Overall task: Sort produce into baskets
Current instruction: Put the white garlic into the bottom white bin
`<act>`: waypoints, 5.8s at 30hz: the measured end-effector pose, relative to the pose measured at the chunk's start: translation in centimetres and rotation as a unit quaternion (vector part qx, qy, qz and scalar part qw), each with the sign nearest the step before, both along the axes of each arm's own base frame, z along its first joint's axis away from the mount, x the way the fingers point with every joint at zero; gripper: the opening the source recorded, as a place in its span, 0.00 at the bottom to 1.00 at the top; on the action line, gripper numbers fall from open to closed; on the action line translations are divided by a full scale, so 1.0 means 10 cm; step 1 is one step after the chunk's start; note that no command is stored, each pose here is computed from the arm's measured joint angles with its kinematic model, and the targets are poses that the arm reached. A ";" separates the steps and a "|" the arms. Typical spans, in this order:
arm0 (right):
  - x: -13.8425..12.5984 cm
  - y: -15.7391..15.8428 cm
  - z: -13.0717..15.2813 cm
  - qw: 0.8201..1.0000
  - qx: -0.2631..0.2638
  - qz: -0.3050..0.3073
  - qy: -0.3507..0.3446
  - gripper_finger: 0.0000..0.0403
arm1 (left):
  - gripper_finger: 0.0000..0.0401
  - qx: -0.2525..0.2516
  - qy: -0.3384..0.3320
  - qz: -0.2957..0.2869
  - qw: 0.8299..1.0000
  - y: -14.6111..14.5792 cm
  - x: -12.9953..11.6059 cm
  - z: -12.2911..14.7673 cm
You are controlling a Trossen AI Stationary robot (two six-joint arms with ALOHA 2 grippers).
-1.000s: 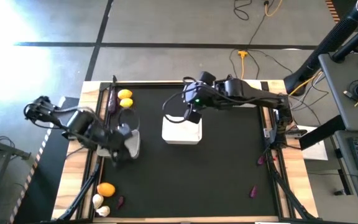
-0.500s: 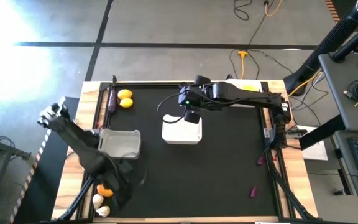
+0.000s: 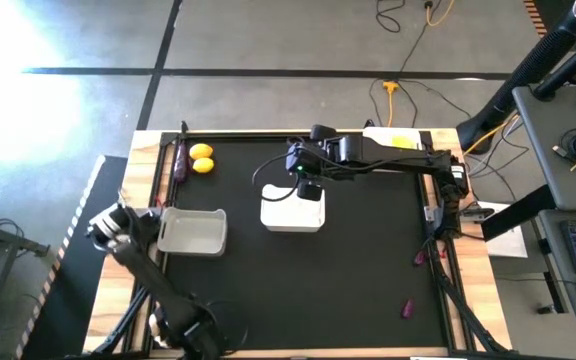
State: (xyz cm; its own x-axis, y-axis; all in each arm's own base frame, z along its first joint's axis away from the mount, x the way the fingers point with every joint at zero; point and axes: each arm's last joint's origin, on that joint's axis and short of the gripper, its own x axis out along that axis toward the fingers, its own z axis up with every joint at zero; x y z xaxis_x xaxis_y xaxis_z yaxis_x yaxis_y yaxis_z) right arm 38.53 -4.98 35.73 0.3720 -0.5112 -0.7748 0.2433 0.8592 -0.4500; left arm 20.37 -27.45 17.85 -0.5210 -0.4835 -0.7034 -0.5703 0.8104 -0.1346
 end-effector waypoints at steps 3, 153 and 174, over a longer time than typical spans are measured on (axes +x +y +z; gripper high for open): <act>0.00 0.01 0.00 1.000 0.009 -0.011 -0.006 0.23 | 0.81 0.009 0.009 -0.017 1.000 -0.09 -0.04 -0.13; -0.33 1.05 0.08 0.987 -0.075 -0.082 -0.114 0.15 | 0.83 0.135 -0.017 -0.100 0.986 0.45 -0.35 -0.07; -0.22 1.09 0.10 0.988 0.004 -0.045 -0.146 0.15 | 0.83 0.106 -0.057 -0.045 0.992 0.49 -0.59 -0.53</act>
